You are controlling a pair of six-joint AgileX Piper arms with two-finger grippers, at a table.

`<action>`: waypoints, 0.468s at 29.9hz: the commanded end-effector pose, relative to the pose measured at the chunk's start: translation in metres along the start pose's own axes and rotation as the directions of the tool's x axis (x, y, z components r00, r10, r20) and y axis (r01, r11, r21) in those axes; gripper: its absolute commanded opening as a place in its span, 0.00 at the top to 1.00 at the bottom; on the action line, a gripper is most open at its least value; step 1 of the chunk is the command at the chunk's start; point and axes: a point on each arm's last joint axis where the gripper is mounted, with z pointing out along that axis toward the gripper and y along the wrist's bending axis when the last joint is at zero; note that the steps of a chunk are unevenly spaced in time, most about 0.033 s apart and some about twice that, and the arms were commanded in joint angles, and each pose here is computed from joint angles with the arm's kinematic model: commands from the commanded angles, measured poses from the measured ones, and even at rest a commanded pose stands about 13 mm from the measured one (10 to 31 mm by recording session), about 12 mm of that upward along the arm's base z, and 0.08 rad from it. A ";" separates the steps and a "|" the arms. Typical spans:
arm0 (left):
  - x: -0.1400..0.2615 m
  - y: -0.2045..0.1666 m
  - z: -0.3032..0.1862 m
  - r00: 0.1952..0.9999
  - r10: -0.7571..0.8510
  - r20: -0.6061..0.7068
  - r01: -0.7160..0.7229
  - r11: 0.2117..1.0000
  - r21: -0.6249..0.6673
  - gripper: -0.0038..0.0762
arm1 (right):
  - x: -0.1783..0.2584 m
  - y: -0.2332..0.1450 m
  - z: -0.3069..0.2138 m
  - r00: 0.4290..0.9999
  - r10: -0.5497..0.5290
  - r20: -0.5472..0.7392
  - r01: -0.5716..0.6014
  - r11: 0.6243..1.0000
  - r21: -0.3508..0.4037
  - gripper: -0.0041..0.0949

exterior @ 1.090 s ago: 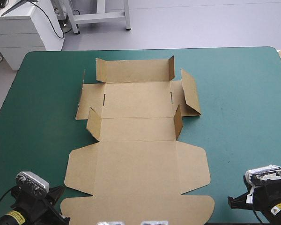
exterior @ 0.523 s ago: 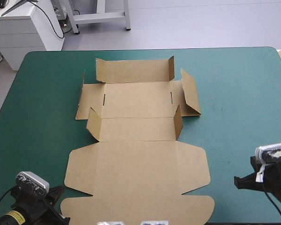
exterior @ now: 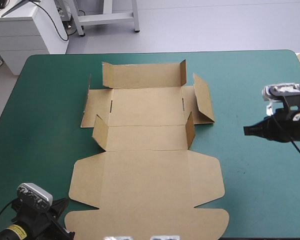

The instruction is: Fold the box

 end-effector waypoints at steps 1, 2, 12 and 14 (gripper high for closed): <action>-0.013 0.000 -0.006 0.997 -0.013 0.082 0.012 1.000 0.002 0.96 | -0.031 -0.003 0.003 0.999 0.011 0.030 -0.010 0.999 -0.032 0.97; -0.013 0.000 -0.006 0.997 -0.013 0.082 0.012 1.000 0.002 0.96 | -0.036 -0.004 0.007 1.000 0.012 0.027 -0.011 0.999 -0.038 0.97; -0.013 0.000 -0.006 0.997 -0.013 0.082 0.012 1.000 0.002 0.96 | -0.072 0.033 0.071 0.995 -0.096 -0.031 0.091 0.986 -0.138 0.96; -0.013 0.000 -0.006 0.997 -0.013 0.082 0.012 1.000 0.002 0.96 | -0.075 0.041 0.085 0.992 -0.116 -0.044 0.108 0.982 -0.156 0.96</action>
